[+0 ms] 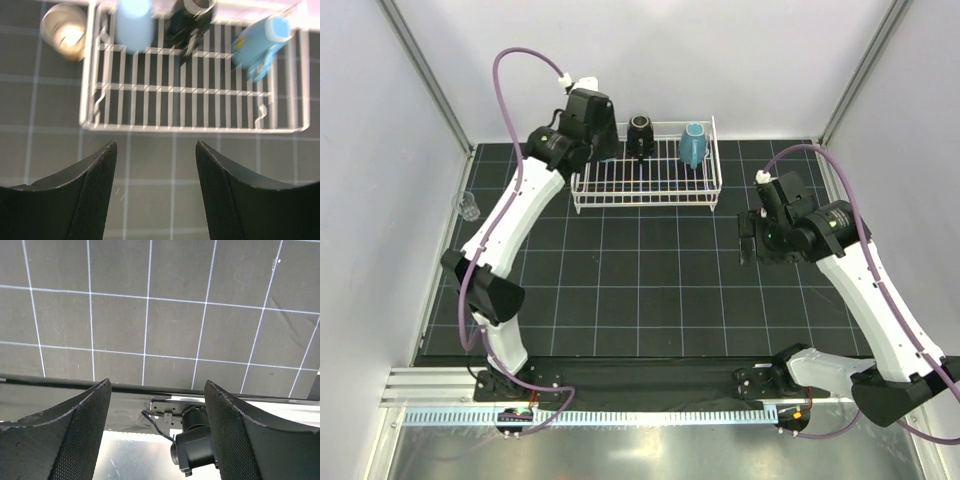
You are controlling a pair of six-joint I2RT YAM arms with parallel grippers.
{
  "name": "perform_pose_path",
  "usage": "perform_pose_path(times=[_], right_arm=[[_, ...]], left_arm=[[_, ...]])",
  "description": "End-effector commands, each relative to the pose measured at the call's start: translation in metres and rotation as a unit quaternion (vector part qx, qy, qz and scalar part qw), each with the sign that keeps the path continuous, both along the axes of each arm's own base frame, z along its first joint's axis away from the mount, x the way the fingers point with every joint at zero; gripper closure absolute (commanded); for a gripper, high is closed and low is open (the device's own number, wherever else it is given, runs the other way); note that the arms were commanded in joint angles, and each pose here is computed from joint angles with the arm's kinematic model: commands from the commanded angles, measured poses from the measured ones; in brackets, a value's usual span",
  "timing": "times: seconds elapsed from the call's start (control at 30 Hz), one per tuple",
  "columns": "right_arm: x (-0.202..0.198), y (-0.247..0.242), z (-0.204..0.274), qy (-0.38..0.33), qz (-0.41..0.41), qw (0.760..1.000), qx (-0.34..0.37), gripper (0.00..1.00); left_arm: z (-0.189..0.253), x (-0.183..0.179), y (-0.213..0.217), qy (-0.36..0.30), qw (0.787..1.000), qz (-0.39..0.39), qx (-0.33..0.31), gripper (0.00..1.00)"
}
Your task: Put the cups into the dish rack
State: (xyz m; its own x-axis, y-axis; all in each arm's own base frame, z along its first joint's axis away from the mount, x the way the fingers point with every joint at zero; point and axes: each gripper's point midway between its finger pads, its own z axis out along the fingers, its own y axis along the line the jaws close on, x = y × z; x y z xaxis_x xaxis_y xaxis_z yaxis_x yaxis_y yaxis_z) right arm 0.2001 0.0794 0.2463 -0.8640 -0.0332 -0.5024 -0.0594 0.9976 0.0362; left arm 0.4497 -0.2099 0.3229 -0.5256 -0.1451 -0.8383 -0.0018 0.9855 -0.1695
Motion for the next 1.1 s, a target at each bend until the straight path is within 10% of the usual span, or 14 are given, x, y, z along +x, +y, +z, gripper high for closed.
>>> perform_pose_path(times=[0.0,0.57,1.07], right_arm=[[-0.011,-0.014,-0.003,0.025,-0.038,0.999,-0.025,0.24],[0.007,-0.016,0.014,0.015,-0.067,0.997,-0.044,0.13],[0.019,0.021,0.026,0.03,0.028,0.999,0.015,0.08]], left_arm=[[-0.014,-0.033,0.044,0.064,0.996,0.041,0.038,0.37],[-0.042,0.043,0.172,0.079,0.966,0.246,-0.029,0.3],[-0.107,0.15,0.177,0.023,0.952,0.293,-0.084,0.35]])
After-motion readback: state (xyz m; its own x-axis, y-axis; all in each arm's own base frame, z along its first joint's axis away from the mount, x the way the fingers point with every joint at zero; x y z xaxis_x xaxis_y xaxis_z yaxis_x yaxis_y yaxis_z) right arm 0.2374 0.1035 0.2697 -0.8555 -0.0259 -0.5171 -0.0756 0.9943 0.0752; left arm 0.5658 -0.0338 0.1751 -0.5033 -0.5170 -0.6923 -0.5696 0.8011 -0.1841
